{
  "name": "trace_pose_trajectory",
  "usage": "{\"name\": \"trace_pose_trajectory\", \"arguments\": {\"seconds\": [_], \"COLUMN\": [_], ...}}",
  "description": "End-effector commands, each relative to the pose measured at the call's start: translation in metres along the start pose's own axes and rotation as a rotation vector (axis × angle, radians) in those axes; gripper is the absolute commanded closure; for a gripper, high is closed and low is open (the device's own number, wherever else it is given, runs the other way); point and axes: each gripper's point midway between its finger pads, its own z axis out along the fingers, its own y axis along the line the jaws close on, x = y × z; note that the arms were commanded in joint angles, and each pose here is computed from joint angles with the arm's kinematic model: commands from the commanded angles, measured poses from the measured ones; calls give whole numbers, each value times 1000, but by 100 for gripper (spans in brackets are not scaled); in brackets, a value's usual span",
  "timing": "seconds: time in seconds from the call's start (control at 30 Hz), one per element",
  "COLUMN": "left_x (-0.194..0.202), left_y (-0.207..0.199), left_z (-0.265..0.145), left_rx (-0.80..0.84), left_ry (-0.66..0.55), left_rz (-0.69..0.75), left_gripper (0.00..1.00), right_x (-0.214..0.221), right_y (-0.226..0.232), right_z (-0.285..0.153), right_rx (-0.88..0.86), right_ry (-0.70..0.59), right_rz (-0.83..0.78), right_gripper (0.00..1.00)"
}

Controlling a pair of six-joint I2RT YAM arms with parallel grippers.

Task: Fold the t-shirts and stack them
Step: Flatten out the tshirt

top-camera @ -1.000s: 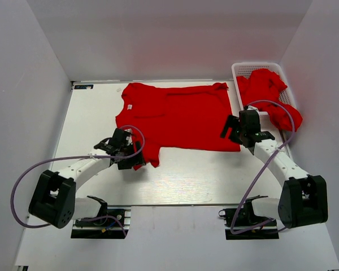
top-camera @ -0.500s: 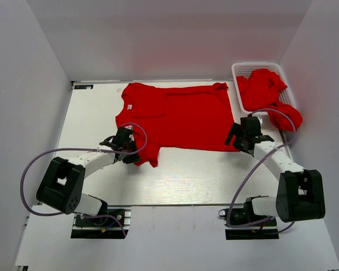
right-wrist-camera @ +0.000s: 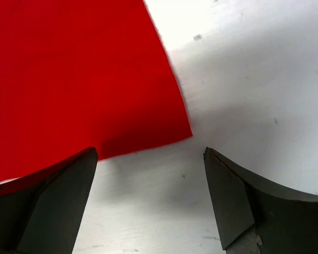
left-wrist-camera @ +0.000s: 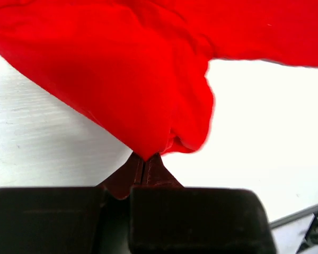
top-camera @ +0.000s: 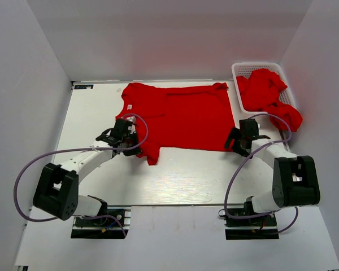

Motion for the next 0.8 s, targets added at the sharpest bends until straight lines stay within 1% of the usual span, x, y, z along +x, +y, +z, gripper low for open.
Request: {"name": "trace_pose_trajectory", "arguments": {"seconds": [0.0, 0.03, 0.07, 0.13, 0.17, 0.2, 0.27, 0.3, 0.33, 0.4, 0.47, 0.5, 0.53, 0.57, 0.6, 0.63, 0.67, 0.73, 0.77], "left_x": [-6, -8, -12, -16, -20, -24, -34, -43, -49, -63, -73, -86, -96, -103, -121, -128, -150, -169, -184], "left_y": [-16, -20, -23, -29, -32, -37, -45, -50, -54, -63, -71, -79, -81, -83, -91, -92, -92, -89, -94], "left_z": [-21, -27, -32, -37, -39, -44, -52, -57, -63, -75, -89, -99, -109, -114, -133, -143, -161, -180, -202], "left_rx": [65, 80, 87, 115, 120, 140, 165, 176, 188, 202, 228, 244, 252, 249, 257, 250, 227, 178, 181], "left_ry": [-1, -5, -18, -31, -41, -56, -83, -107, -128, -159, -195, -232, -269, -294, -361, -392, -468, -549, -623], "left_rz": [42, 43, 45, 49, 51, 63, 70, 82, 86, 103, 131, 149, 163, 163, 177, 176, 173, 154, 165], "left_gripper": [100, 100, 100, 100, 100, 100, 100, 100, 100, 100, 100, 100, 100, 100, 100, 100, 100, 100, 100], "right_x": [0, 3, 5, 2, -1, -2, -12, -16, -20, -35, -59, -77, -87, -106, -121, -129, -152, -167, -181], "right_y": [7, 7, 7, 9, 11, 11, 14, 17, 19, 27, 37, 43, 47, 52, 56, 56, 62, 64, 66], "right_z": [8, 11, 12, 15, 16, 17, 18, 16, 13, 0, -21, -37, -48, -75, -89, -100, -133, -156, -183], "right_rx": [-27, -30, -31, -39, -51, -50, -57, -69, -76, -117, -166, -194, -213, -246, -261, -267, -298, -303, -321], "right_ry": [5, 17, 26, 10, -2, -8, -39, -50, -64, -113, -213, -286, -330, -423, -484, -523, -618, -687, -758], "right_rz": [24, 27, 25, 27, 28, 27, 32, 27, 13, -14, -35, -55, -59, -60, -70, -72, -71, -89, -96], "right_gripper": [15, 17, 22, 28, 33, 51, 74, 96, 100, 100, 100, 100, 100, 100, 100, 100, 100, 100, 100]}}
